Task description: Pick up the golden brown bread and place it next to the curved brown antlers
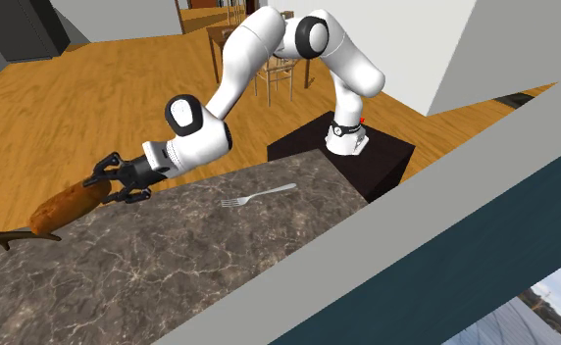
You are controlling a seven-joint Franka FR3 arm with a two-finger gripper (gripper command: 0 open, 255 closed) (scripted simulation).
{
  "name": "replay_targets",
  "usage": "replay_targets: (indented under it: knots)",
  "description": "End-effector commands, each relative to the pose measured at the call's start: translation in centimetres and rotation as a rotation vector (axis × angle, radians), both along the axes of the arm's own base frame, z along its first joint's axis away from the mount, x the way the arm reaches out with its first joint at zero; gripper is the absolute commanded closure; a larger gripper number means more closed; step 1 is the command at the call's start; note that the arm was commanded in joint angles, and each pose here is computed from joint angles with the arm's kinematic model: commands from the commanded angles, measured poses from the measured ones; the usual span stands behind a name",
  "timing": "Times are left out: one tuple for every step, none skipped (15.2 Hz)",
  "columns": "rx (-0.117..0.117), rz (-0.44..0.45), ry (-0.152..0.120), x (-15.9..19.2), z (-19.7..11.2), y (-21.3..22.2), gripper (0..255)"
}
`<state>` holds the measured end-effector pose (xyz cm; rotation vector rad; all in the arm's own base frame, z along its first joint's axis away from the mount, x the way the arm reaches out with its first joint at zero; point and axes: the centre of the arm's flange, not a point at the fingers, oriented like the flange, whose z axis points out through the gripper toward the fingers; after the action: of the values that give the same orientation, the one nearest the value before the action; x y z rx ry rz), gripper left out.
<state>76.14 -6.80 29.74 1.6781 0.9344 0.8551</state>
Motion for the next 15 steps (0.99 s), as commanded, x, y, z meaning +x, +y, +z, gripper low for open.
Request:
replay_targets:
  knots:
    - [-0.002,-0.001,-0.005,0.0,-0.8,0.0,255]
    - [-0.002,-0.001,-0.005,0.0,-1.3,0.0,255]
    - [-0.002,-0.001,-0.005,0.0,-1.9,0.0,255]
    - [-0.002,-0.001,-0.005,0.0,-2.4,0.0,255]
    - [-0.002,-0.001,-0.005,0.0,-2.9,0.0,255]
    - [-0.002,-0.001,-0.005,0.0,-3.4,0.0,255]
    - [-0.002,-0.001,-0.005,0.0,-4.0,0.0,255]
    - [-0.002,-0.001,-0.005,0.0,-4.5,0.0,255]
    - [-0.002,-0.001,-0.005,0.0,-5.0,0.0,255]
    - [-0.002,-0.001,-0.005,0.0,-5.6,0.0,255]
    - [-0.002,-0.001,-0.005,0.0,-6.4,0.0,255]
    - [-0.002,-0.001,-0.005,0.0,-6.4,0.0,255]
    - [-0.002,0.000,-0.005,0.0,-6.4,0.0,255]
    - [-0.002,-0.001,-0.005,0.0,-6.4,0.0,255]
    - [-0.002,-0.001,-0.005,0.0,-6.4,0.0,255]
